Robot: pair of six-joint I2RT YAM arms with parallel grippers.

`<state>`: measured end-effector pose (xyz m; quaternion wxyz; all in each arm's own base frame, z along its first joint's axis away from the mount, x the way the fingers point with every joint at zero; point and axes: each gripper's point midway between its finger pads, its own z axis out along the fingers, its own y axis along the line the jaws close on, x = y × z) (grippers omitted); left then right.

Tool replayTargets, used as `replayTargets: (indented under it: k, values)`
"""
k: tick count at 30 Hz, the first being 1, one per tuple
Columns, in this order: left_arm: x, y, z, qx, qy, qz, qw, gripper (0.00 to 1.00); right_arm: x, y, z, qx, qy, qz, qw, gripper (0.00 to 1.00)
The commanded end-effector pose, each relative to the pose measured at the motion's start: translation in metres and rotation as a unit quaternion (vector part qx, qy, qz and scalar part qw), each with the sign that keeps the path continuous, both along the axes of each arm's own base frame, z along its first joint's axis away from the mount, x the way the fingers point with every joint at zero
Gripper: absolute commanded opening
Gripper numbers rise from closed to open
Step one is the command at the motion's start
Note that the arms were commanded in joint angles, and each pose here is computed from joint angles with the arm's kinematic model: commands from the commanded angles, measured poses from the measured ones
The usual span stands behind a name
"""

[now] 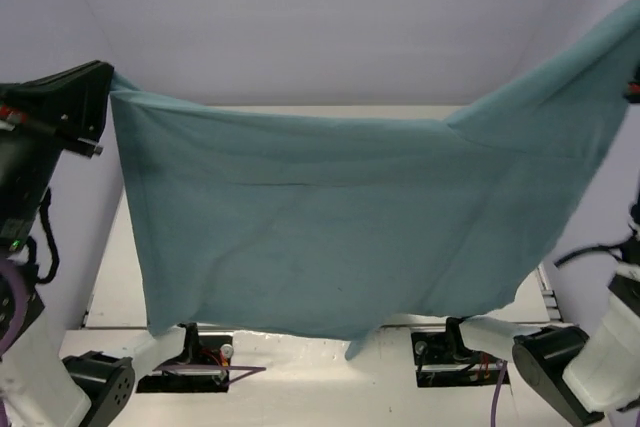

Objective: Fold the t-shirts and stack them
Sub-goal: Flatten out the tshirt

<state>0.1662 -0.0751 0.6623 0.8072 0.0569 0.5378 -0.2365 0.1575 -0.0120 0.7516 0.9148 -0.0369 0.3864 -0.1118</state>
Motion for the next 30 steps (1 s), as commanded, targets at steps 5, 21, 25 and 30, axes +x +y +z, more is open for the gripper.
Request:
replayTargets:
  k: [5, 21, 25, 30]
  values:
    - [0.136, 0.029, -0.084, 0.026, 0.133, 0.144, 0.98, 0.0, 0.183, 0.064, -0.066, -0.063, 0.119, 0.025, 0.991, 0.0]
    - [0.323, 0.075, -0.344, 0.081, 0.367, 0.293, 0.879, 0.02, 0.441, 0.135, -0.408, -0.163, 0.425, 0.036, 0.89, 0.0]
    - [0.377, 0.087, -0.4, 0.081, 0.422, 0.29, 0.855, 0.1, 0.484, 0.14, -0.454, -0.146, 0.446, 0.021, 0.883, 0.0]
    - [0.427, 0.099, -0.387, 0.061, 0.415, 0.28, 0.864, 0.44, 0.524, 0.125, -0.474, -0.061, 0.434, -0.016, 0.898, 0.28]
